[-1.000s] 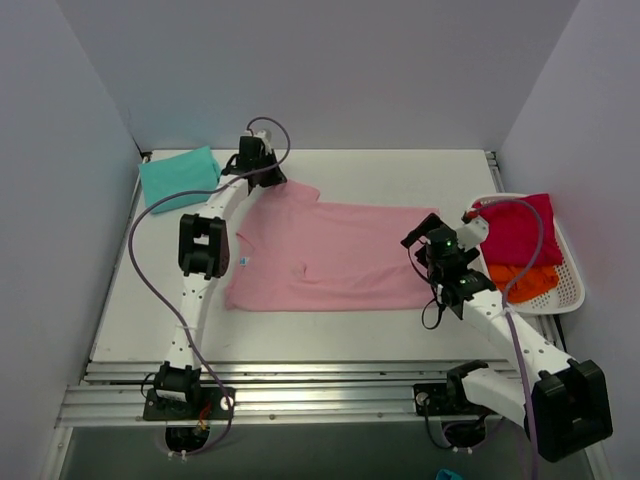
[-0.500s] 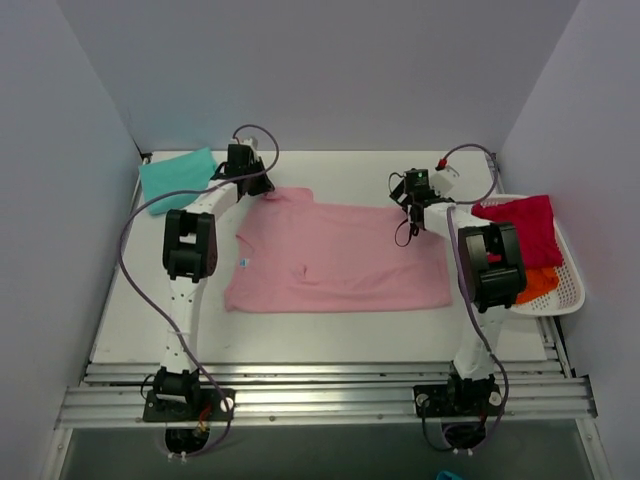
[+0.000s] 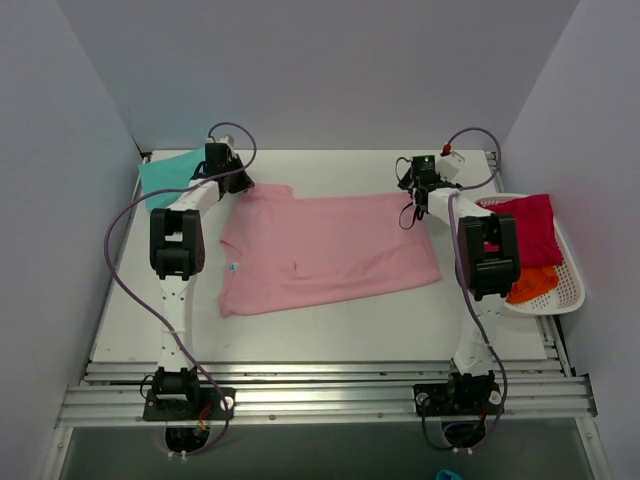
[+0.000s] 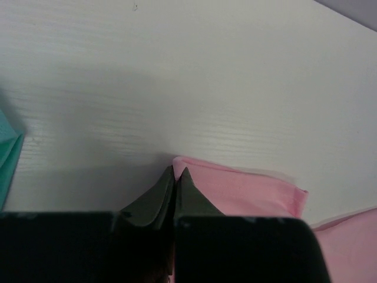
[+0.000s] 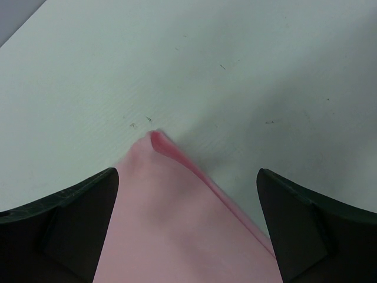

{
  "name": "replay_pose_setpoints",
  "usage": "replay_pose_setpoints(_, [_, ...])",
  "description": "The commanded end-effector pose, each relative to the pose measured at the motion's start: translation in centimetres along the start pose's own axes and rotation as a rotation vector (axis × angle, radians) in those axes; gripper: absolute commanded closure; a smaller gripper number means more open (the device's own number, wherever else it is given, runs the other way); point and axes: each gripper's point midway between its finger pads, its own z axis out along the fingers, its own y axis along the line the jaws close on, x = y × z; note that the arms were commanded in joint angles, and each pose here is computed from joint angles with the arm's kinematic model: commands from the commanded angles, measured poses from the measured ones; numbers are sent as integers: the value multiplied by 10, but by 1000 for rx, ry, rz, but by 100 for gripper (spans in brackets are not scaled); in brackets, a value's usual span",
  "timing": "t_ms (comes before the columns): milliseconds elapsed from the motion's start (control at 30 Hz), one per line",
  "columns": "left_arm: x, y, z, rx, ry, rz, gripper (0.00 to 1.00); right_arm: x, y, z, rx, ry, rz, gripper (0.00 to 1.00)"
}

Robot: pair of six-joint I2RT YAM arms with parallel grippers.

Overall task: Fold and stack the t-shirts
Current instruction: Fold the tshirt

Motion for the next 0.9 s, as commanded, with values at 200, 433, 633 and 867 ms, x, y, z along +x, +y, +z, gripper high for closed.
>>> replay_pose_setpoints(200, [-23,-21,-6,76,-55,11,98,19,22,27,-28,33,-43,2])
replay_pose_setpoints(433, [-18,-29,-1,102,-30,33,98,22,40,42,-63,43,-37,7])
replay_pose_setpoints(633, [-14,-33,4,111,-17,42,98,25,45,46,-78,48,-37,24])
replay_pose_setpoints(867, [-11,-34,6,109,-9,49,98,40,49,55,-99,78,-43,60])
